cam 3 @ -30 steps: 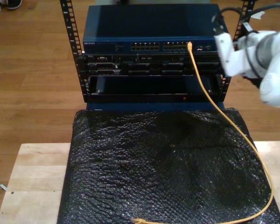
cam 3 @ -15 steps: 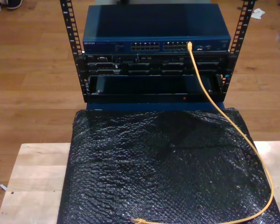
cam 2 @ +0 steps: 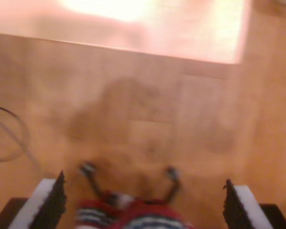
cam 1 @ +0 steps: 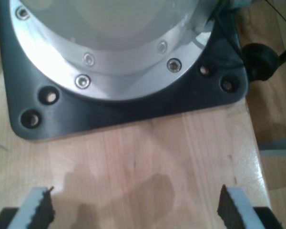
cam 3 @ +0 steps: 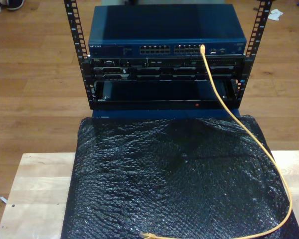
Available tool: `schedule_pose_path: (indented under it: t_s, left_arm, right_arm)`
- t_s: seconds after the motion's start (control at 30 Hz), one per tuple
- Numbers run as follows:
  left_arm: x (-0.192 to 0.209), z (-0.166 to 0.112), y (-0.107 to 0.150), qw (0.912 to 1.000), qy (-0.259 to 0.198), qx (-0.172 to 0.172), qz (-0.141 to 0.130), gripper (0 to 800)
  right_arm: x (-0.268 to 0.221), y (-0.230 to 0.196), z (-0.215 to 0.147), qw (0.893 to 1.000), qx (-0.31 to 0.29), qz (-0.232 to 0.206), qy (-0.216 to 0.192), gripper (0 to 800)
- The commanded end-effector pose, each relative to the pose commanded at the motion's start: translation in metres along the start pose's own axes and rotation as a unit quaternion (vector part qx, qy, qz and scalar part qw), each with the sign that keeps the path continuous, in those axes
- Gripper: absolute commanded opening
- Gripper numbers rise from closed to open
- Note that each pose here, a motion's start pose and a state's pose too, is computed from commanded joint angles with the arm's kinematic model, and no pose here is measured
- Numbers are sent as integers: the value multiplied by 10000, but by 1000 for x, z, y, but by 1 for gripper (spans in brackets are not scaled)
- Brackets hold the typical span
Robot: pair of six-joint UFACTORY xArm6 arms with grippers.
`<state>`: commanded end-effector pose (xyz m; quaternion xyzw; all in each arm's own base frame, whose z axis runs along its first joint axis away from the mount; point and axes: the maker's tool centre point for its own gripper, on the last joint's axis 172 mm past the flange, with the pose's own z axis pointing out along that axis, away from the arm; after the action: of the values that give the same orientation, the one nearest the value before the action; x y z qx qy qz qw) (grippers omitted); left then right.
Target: Grab the cable and plug it in
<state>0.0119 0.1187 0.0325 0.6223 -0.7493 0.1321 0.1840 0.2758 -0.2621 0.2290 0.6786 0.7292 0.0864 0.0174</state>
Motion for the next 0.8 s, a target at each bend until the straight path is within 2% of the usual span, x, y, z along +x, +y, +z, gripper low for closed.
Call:
schedule_pose_path:
  t_s: [0.27,0.63,0.8]
  left_arm:
    - [0,0,0,10000,0,0,0,800]
    - [0,0,0,10000,0,0,0,800]
    - [0,0,0,10000,0,0,0,800]
  right_arm:
    - [3,-82,3,9990,154,216,356,789]
    - [25,-170,14,9988,284,-130,380,789]
    - [46,-202,34,9982,272,-212,486,789]
